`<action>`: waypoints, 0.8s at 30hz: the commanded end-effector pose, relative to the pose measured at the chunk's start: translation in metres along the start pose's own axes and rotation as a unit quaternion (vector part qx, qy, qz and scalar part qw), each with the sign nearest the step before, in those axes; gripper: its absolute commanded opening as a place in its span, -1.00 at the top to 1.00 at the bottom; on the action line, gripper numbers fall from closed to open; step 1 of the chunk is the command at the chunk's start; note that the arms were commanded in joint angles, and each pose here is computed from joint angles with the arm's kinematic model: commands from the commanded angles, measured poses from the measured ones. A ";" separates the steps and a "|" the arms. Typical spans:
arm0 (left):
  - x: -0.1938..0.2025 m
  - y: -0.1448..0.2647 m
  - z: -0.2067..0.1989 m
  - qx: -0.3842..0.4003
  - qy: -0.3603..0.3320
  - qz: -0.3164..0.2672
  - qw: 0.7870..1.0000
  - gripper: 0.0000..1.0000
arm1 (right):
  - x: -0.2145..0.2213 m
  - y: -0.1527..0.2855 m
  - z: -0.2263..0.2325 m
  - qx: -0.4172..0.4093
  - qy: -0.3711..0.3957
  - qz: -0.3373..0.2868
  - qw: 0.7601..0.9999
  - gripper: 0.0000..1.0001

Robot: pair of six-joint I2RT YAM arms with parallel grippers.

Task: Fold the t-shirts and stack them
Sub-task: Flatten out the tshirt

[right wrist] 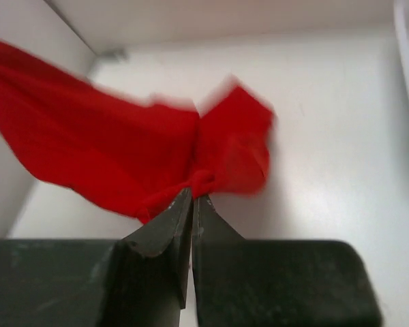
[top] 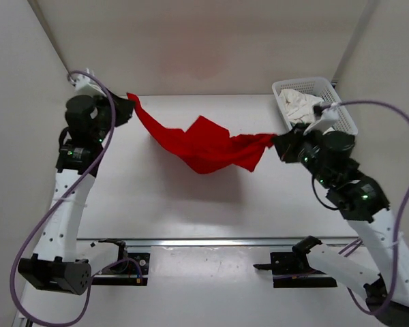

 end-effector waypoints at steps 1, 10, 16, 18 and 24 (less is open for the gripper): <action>-0.039 0.037 -0.043 0.038 -0.020 -0.029 0.999 1.00 | -0.080 0.037 0.009 0.049 0.038 -0.089 0.994 1.00; -0.069 0.015 -0.047 0.000 -0.033 -0.062 0.998 1.00 | -0.151 -0.044 -0.023 0.041 0.077 -0.084 0.993 1.00; -0.017 -0.062 0.035 -0.105 -0.013 0.010 0.994 1.00 | -0.093 -0.141 -0.077 0.037 0.051 0.020 0.998 0.99; -0.004 -0.084 0.052 -0.128 -0.006 0.030 0.991 1.00 | -0.081 -0.174 -0.090 0.034 0.043 0.043 0.998 1.00; 0.018 -0.126 0.050 -0.108 -0.010 0.103 0.989 0.98 | -0.118 -0.212 -0.091 0.034 0.060 0.052 0.996 1.00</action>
Point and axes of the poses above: each gripper's point midway between its finger pads, its own y axis back along the fingers, its own z axis along the line the jaws close on, x = y × z, the point moved 8 cm from there along y, back along the fingers, and after that the axes turned 12 degrees about y, right-handed, at the moved point
